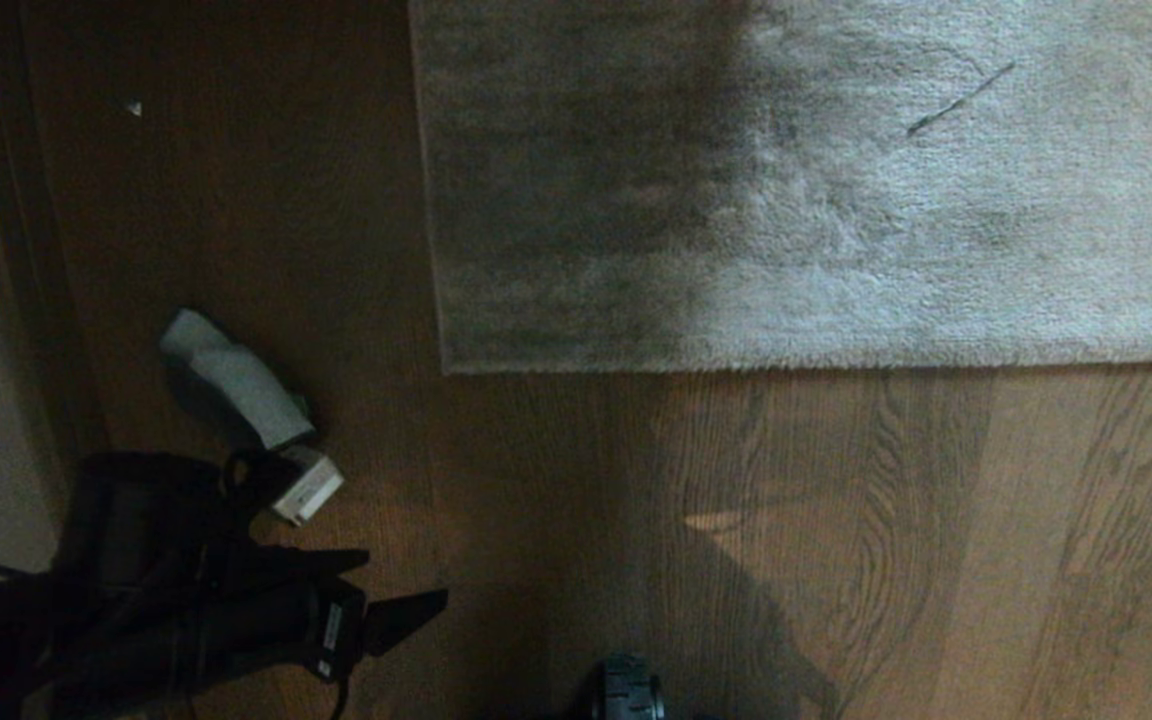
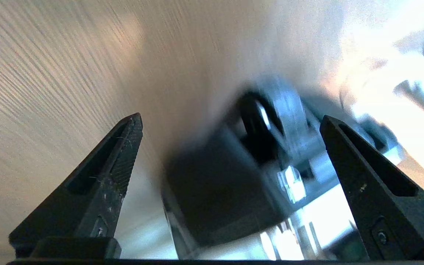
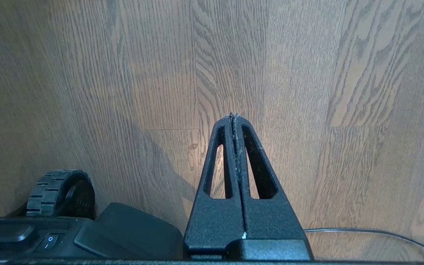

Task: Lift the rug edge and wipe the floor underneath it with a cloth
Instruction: Pick up the rag

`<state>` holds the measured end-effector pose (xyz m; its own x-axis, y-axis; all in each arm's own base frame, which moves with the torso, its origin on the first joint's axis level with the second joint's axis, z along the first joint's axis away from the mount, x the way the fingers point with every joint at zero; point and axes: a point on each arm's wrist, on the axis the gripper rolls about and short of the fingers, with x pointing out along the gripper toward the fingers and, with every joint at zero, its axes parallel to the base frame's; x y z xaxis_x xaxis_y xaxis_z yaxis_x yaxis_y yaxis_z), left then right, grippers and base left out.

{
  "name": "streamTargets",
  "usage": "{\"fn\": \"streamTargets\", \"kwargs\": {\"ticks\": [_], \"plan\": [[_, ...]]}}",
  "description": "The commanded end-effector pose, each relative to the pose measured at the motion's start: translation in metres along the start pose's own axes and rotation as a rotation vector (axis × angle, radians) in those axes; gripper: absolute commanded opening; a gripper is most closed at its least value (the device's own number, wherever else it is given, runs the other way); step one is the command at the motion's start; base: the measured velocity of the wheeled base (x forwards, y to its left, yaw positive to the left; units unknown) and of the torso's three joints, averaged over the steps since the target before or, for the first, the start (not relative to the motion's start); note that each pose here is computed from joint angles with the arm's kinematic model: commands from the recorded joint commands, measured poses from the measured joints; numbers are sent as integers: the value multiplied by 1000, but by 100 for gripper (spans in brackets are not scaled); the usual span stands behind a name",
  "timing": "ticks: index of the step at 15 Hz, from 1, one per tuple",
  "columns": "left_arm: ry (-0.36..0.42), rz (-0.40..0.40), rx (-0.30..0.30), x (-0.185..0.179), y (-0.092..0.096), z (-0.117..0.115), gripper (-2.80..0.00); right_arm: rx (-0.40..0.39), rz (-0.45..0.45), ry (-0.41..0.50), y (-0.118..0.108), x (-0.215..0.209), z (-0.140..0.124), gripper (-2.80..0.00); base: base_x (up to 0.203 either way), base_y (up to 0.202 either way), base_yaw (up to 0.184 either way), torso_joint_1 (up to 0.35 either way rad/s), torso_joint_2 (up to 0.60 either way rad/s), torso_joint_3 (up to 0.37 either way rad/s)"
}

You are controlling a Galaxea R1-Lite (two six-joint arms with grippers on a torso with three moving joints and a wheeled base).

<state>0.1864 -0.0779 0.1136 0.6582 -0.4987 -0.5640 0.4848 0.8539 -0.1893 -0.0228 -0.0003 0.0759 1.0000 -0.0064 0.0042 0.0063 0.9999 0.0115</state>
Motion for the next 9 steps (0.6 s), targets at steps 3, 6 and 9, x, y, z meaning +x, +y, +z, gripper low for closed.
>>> {"fn": "streamTargets", "kwargs": {"ticks": [3,6,9], "plan": [[-190,143,-10,-3,17,19,0,1,0,1,0,0,0,-280,0,0,0,0,0,0],[-312,253,-35,-13,37,32,0,1,0,1,0,0,0,-280,0,0,0,0,0,0],[-410,355,-61,-27,58,39,0,1,0,1,0,0,0,-280,0,0,0,0,0,0]]}}
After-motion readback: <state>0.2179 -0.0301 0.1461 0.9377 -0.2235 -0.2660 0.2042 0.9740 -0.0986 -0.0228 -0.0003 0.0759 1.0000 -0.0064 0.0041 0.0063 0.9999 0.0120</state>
